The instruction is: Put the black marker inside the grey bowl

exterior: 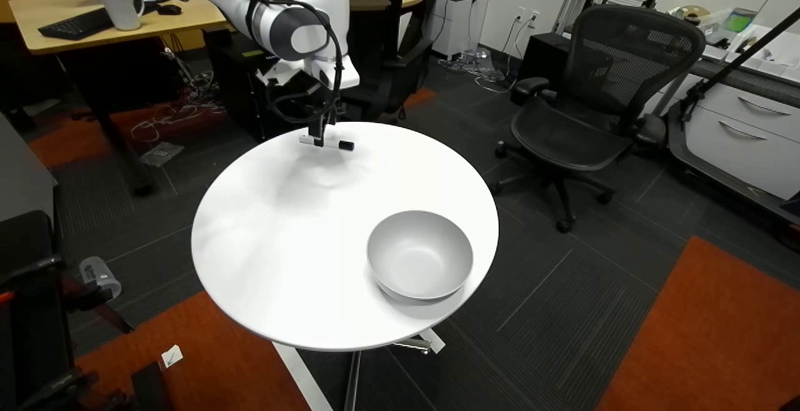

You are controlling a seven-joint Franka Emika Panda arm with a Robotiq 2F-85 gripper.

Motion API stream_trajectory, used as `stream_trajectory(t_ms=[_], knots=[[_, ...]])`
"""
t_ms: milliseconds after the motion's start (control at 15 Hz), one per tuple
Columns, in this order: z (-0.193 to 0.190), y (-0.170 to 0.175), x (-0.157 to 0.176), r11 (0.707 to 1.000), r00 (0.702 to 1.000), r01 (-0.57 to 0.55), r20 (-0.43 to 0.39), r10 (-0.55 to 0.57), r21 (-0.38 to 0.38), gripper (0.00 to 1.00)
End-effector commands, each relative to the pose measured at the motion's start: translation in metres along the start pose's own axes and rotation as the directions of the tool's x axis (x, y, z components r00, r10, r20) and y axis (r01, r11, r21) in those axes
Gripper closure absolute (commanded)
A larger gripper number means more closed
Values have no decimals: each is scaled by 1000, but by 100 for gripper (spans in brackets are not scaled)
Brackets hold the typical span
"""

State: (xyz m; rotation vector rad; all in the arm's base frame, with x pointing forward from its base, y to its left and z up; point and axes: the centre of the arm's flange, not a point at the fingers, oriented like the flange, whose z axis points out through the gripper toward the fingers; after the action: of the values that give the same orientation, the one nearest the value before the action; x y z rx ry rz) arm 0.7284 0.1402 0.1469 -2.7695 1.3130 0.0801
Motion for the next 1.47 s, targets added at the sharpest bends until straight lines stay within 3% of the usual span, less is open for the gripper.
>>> stream_trajectory(t_ms=[0,267,400,1000,1067,1133,1400], knots=[[4,-18,11,999,999,-27,23,27,-24,0],[12,-19,13,999,999,-29,37,30,-45,0],[15,-20,14,998,999,-34,31,36,-51,28],[13,-22,20,998,998,-44,39,46,-49,97],[8,-20,19,998,998,-48,43,50,-40,100],[-5,-15,16,998,998,-56,41,57,-23,95],[-71,20,13,998,998,-56,21,55,37,95]])
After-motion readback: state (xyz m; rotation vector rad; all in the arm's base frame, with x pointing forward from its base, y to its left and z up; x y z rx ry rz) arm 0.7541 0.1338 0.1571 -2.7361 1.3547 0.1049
